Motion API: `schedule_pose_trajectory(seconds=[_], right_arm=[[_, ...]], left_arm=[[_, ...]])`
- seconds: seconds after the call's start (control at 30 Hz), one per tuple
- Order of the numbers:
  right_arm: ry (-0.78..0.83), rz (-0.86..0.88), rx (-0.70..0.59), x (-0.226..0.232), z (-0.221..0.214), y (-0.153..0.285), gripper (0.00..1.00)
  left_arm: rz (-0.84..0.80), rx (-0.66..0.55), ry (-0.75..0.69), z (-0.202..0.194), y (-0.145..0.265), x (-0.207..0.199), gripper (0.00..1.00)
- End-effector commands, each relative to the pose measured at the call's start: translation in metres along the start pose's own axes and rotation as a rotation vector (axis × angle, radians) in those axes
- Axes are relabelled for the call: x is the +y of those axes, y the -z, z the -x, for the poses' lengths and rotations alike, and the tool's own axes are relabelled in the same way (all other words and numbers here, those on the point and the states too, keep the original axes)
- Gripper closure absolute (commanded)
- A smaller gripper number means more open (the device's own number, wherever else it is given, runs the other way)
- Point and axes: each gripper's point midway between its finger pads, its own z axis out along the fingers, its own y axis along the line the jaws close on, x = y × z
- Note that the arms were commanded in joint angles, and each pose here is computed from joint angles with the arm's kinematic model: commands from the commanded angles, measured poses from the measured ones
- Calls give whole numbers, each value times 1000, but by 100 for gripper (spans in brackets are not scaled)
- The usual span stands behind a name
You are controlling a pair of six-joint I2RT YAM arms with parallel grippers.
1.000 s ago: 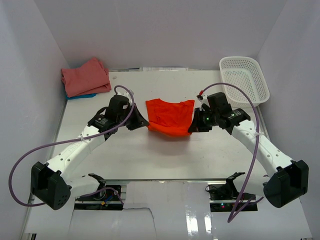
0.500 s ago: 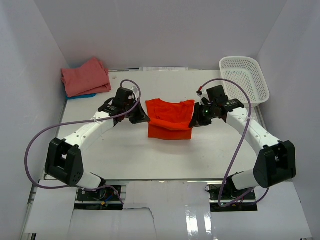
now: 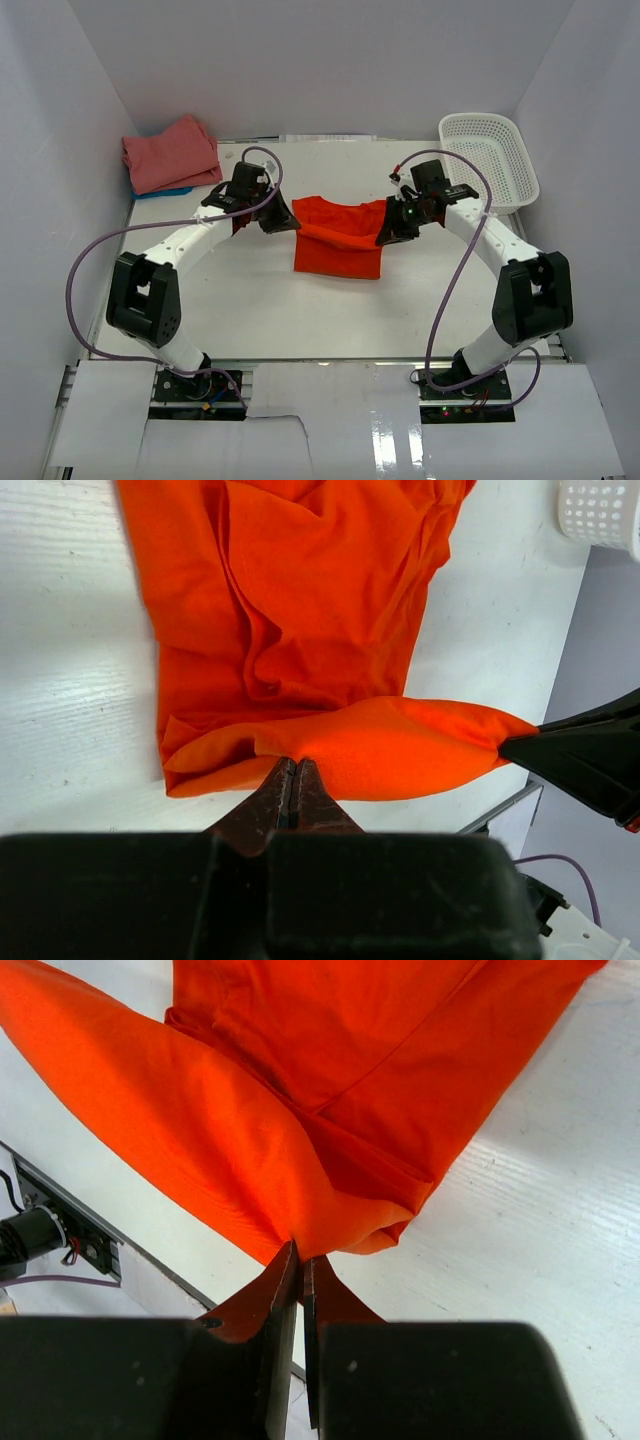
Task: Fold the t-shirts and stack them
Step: Fold the long partially folded tshirt into a neat square
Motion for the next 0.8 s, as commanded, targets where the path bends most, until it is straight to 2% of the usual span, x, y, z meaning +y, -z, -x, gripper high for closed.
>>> schedule_pose_trajectory(seconds=[0.0,0.47,0.77], right_arm=[[50,32,-64,5,28,5,92],[25,49,-69,-16,70,-11,92],[20,51,-75,-27,91,-23,92]], left_arm=[[-48,-49,-29,24,4,-14,100],[-33,-21,-7,52,-31,-1,100],[-15,-45,-9,72,-42,6,100]])
